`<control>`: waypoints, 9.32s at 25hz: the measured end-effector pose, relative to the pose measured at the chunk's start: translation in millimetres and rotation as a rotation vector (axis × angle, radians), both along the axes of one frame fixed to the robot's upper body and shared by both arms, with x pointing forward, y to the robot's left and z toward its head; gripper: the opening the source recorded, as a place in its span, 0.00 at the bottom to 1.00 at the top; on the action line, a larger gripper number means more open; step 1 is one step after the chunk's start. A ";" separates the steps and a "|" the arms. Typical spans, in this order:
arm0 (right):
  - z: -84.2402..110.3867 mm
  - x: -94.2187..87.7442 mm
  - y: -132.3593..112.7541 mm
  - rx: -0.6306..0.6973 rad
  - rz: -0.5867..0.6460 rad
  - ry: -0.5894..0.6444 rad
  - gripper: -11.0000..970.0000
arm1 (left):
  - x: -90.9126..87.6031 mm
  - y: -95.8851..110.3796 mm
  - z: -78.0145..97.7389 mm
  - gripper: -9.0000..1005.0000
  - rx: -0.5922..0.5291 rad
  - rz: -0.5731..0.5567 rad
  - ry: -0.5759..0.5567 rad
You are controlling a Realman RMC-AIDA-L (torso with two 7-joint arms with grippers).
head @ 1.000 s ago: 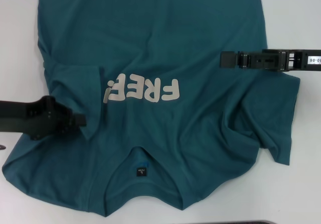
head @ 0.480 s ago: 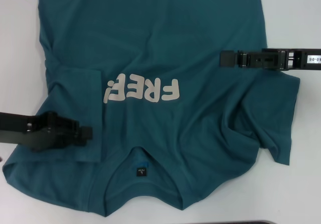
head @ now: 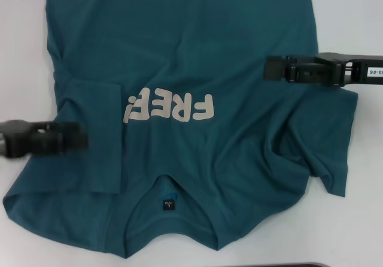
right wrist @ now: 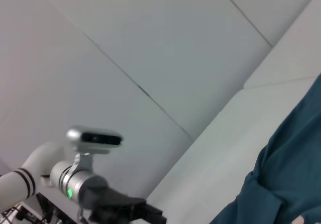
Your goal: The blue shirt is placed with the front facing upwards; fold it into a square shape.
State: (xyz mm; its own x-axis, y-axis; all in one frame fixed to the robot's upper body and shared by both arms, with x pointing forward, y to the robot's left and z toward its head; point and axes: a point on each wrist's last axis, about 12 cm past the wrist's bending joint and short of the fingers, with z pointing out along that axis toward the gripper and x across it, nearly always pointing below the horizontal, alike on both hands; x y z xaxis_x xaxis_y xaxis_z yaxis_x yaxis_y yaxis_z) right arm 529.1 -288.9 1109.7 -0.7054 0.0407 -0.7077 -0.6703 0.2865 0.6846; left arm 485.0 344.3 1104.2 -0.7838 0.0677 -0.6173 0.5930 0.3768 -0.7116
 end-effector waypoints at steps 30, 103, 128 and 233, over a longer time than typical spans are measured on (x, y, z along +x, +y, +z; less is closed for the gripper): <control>-6.9 -44.3 -119.4 -0.253 -0.278 0.625 0.84 | -14.7 -1.4 -10.3 0.73 -0.078 0.145 -0.400; -43.2 -6.3 -78.3 -0.238 -0.421 0.753 0.83 | -12.3 8.4 -9.3 0.73 -0.088 0.280 -0.443; -40.8 -7.0 -84.0 -0.287 -0.409 0.754 0.02 | -10.3 8.9 -8.7 0.73 -0.086 0.291 -0.449; 32.2 -10.5 -118.7 -0.039 -0.403 0.274 0.68 | -70.7 74.9 -14.3 0.73 -0.033 0.423 0.669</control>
State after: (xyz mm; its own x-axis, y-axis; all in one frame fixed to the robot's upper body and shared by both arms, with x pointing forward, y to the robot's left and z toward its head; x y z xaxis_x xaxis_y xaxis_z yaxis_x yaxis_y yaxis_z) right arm 518.6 -407.7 1141.9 -0.7994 0.3259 -0.5047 -0.2975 0.5151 0.8038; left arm 414.3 419.2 1089.9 -0.9442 -0.3294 -0.0027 -0.1534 0.4469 -0.8814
